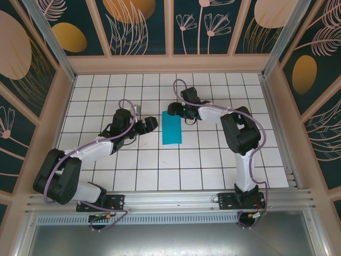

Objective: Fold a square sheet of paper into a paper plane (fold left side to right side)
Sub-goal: Rotate the paper at the center of the table, then third fold the triangle at the center of the table.

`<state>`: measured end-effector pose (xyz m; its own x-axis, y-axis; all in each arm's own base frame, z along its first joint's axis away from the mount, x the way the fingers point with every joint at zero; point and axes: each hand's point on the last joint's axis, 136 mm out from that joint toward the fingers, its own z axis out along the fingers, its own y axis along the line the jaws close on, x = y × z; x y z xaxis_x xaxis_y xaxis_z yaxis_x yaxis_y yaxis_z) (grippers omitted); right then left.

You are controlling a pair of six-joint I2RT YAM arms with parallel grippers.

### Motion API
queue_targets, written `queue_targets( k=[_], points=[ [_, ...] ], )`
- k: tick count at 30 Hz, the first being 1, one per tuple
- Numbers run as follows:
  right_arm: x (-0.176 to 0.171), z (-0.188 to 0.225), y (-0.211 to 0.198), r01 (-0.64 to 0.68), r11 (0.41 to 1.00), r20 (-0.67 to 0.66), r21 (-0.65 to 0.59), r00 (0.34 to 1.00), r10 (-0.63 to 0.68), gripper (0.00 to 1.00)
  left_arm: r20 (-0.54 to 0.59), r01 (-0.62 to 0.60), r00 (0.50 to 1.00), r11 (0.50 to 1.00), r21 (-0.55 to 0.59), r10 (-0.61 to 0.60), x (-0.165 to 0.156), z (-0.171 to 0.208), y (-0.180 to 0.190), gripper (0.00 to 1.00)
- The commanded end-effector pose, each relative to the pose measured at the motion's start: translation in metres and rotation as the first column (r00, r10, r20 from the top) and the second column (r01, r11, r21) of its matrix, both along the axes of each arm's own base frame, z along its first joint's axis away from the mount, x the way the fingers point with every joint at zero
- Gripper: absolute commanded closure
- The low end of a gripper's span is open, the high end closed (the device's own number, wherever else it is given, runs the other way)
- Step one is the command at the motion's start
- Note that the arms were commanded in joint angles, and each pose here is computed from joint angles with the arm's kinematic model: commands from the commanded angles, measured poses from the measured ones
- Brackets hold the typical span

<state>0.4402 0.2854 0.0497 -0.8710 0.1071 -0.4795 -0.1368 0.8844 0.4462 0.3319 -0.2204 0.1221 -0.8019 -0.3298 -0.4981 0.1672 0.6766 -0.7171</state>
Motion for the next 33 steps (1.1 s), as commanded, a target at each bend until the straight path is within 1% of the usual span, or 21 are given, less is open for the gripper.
queue_targets(
  k=[1, 5, 7, 19, 21, 24, 28, 29, 33],
  points=[
    [-0.003, 0.038, -0.001, -0.056, 0.998, 0.096, 0.027, 0.994, 0.053, 0.27, -0.014, 0.047, 0.999, 0.997, -0.064, -0.048, -0.004, -0.004, -0.01, 0.18],
    [-0.008, 0.028, 0.011, -0.106, 0.991, 0.059, 0.079, 0.993, 0.101, 0.46, -0.047, 0.084, 0.995, 0.99, -0.11, -0.09, -0.003, -0.013, -0.021, 0.21],
    [-0.006, 0.021, 0.012, -0.101, 0.992, 0.046, 0.076, 0.994, 0.098, 0.5, -0.061, 0.094, 0.993, 0.988, -0.124, -0.102, -0.002, -0.017, -0.024, 0.22],
    [-0.001, -0.011, 0.014, -0.099, 0.994, -0.018, 0.054, 0.995, 0.1, 0.52, -0.147, 0.125, 0.979, 0.983, -0.134, -0.145, -0.001, -0.045, -0.034, 0.22],
    [0.0, -0.015, 0.013, -0.094, 0.995, -0.023, 0.044, 0.995, 0.095, 0.56, -0.152, 0.128, 0.977, 0.982, -0.136, -0.149, -0.001, -0.046, -0.034, 0.22],
    [-0.001, -0.023, 0.008, -0.087, 0.996, -0.036, 0.018, 0.996, 0.087, 0.57, -0.161, 0.134, 0.974, 0.981, -0.141, -0.156, -0.001, -0.048, -0.036, 0.23],
    [-0.007, -0.034, 0.003, -0.089, 0.996, -0.06, -0.009, 0.994, 0.089, 0.63, -0.168, 0.152, 0.97, 0.976, -0.158, -0.178, 0.0, -0.047, -0.041, 0.26],
    [-0.008, -0.037, 0.002, -0.091, 0.996, -0.063, -0.015, 0.994, 0.09, 0.65, -0.195, 0.154, 0.964, 0.976, -0.157, -0.183, -0.001, -0.057, -0.043, 0.28],
    [-0.012, -0.042, -0.002, -0.094, 0.995, -0.072, -0.034, 0.993, 0.091, 0.7, -0.205, 0.176, 0.956, 0.969, -0.175, -0.211, -0.001, -0.059, -0.052, 0.32]
  ],
)
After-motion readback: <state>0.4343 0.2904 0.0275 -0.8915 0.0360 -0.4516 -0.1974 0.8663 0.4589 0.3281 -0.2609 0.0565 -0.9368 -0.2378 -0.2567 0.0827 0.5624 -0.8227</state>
